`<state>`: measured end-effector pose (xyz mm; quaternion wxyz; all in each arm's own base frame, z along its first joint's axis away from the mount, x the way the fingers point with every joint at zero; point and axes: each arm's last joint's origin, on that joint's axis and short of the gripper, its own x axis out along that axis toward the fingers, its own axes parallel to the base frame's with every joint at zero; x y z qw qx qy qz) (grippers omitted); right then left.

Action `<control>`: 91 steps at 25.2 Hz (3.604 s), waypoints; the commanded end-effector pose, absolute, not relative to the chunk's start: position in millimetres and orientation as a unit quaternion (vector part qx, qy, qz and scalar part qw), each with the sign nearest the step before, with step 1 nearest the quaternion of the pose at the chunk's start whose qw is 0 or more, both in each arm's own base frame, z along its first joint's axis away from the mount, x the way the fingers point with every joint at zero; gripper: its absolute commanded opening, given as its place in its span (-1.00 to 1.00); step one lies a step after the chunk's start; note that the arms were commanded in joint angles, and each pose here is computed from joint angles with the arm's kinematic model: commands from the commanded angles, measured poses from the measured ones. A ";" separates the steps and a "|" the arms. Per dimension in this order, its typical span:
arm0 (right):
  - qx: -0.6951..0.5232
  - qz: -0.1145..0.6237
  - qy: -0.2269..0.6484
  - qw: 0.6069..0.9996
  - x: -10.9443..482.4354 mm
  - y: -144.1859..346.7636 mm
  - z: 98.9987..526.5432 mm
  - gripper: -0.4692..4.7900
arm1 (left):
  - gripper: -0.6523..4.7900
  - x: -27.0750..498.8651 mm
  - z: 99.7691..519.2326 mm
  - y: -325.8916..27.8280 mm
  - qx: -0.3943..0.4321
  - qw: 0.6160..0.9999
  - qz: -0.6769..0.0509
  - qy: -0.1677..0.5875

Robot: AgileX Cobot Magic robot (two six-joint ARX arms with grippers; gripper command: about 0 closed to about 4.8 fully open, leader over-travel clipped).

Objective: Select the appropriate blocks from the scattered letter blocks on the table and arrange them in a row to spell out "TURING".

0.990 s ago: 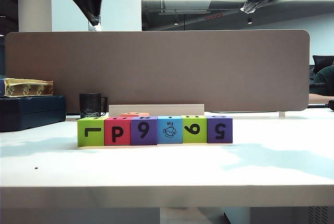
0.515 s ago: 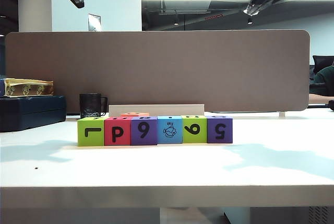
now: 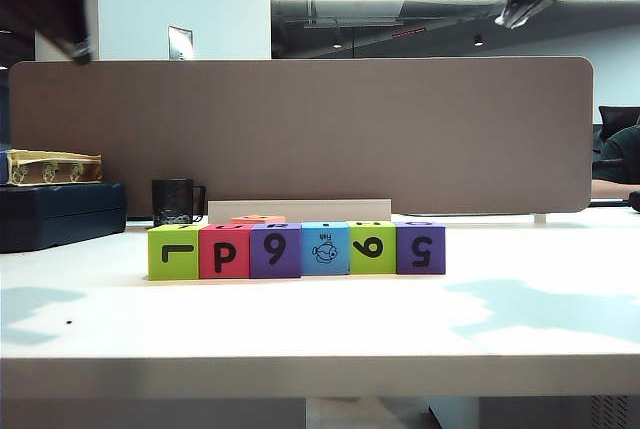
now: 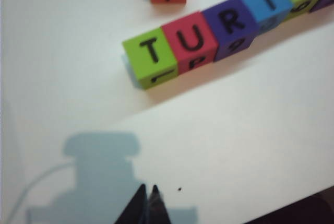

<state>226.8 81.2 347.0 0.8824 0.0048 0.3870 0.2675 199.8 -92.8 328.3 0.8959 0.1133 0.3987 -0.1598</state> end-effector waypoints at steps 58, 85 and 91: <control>-0.013 0.145 0.287 0.947 97.7 31.3 267.2 -0.82 | -0.78 92.8 247.6 -37.2 -0.019 0.965 -0.078 0.248; -0.010 0.147 0.269 0.952 95.0 30.5 254.4 -0.82 | -0.78 95.5 222.8 -39.5 -0.039 0.962 -0.088 0.255; -0.010 0.147 0.269 0.952 95.0 30.5 254.4 -0.82 | -0.78 95.5 222.8 -39.6 -0.039 0.962 -0.088 0.255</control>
